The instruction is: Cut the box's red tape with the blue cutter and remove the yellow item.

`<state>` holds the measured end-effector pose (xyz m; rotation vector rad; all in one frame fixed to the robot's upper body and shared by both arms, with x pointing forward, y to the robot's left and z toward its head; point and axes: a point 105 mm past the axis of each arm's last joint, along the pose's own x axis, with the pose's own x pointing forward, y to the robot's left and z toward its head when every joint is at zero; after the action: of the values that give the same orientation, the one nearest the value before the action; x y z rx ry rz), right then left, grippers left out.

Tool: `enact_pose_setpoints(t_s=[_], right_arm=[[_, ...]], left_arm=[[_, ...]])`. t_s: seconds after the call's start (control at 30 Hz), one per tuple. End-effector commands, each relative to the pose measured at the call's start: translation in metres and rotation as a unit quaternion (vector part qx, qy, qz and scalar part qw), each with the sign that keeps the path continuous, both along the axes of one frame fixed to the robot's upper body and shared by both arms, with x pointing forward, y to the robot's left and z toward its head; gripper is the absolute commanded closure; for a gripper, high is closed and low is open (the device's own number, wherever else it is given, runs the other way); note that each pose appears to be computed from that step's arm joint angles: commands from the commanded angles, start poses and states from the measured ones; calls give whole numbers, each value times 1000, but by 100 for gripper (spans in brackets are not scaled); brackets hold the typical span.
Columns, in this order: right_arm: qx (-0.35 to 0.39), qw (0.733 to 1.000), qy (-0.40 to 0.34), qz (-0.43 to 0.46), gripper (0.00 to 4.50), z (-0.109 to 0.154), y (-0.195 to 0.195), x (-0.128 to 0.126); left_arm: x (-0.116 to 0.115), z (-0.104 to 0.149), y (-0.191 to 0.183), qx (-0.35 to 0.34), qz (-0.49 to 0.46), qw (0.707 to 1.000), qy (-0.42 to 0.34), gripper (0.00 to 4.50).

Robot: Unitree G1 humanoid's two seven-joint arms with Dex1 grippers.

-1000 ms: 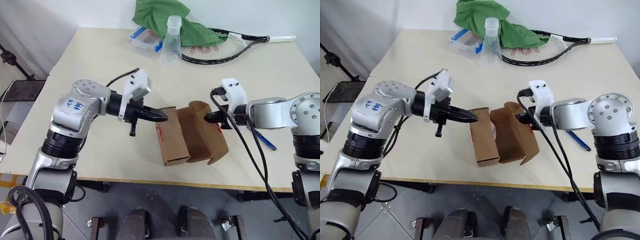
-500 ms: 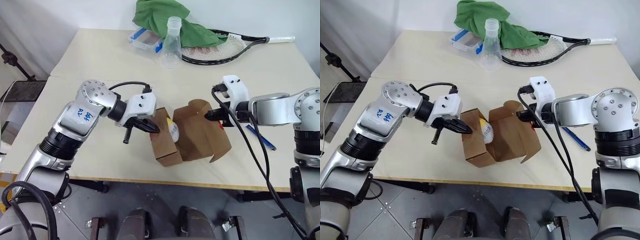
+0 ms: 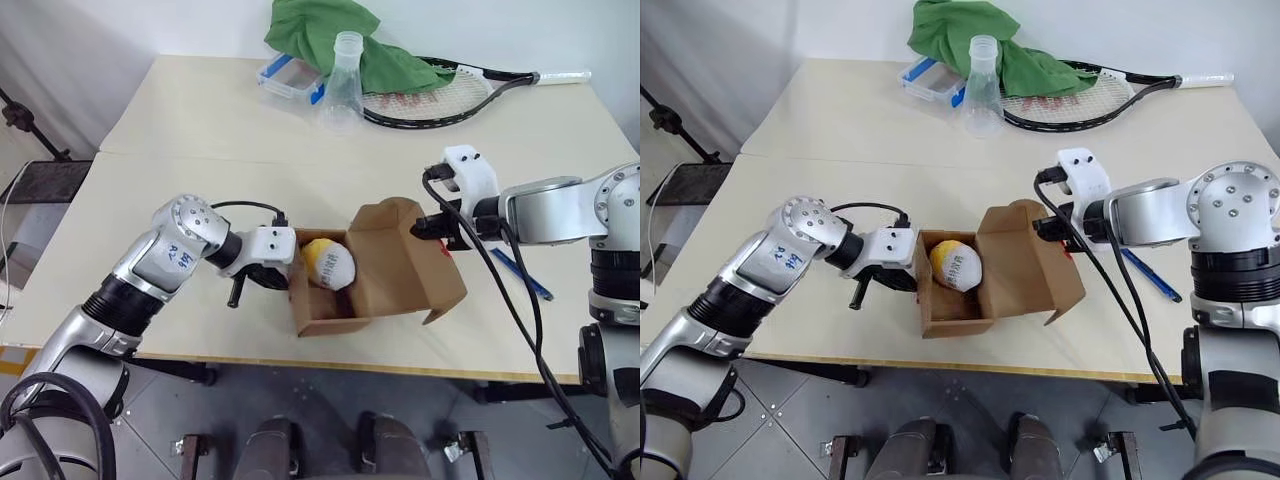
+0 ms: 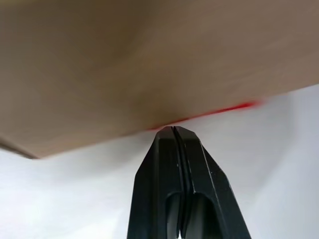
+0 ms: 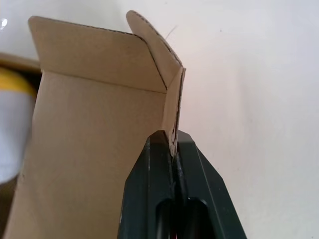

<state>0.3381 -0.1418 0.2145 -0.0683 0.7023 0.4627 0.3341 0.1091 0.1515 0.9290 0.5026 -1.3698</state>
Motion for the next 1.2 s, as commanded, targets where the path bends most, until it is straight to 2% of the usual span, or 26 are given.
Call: enact_pose_setpoints(t_s=[0.03, 0.13, 0.4, 0.5, 0.57, 0.67, 0.8, 0.87, 0.97, 1.1, 1.2], right_arm=[[6, 1000, 1, 10, 446, -3, 4, -4], [4, 1000, 11, 10, 446, -12, 4, -6], [6, 1000, 11, 11, 446, -13, 6, -7], [-27, 1000, -5, -5, 446, -8, -3, -4], [-35, 999, -28, -9, 446, 13, -7, 0], [-33, 999, -43, 1, 446, 28, -3, 1], [-39, 998, -54, 22, 446, 42, 6, -2], [-55, 997, -58, 20, 446, 45, 6, -2], [-125, 989, -73, -2, 446, 48, -4, 0], [-145, 987, -68, -1, 446, 47, -1, 1], [-137, 989, -60, 18, 446, 40, 12, -1]], left_arm=[[6, 8, -3, -15, 4, 1000, -25, 450], [10, 7, -5, -23, 6, 999, -32, 450], [14, 5, -8, -29, 9, 999, -36, 450], [16, 4, -5, -32, 18, 999, -39, 450], [22, 15, 1, -55, 41, 997, -45, 450], [29, 34, 1, -102, 54, 991, -64, 450], [19, 58, -17, -182, 24, 981, -62, 450], [16, 75, -27, -238, 24, 969, -64, 450], [10, 102, -38, -322, 21, 945, -60, 450], [-1, 107, -43, -337, 1, 941, -35, 450], [-3, 123, -44, -372, -2, 928, -26, 450]])
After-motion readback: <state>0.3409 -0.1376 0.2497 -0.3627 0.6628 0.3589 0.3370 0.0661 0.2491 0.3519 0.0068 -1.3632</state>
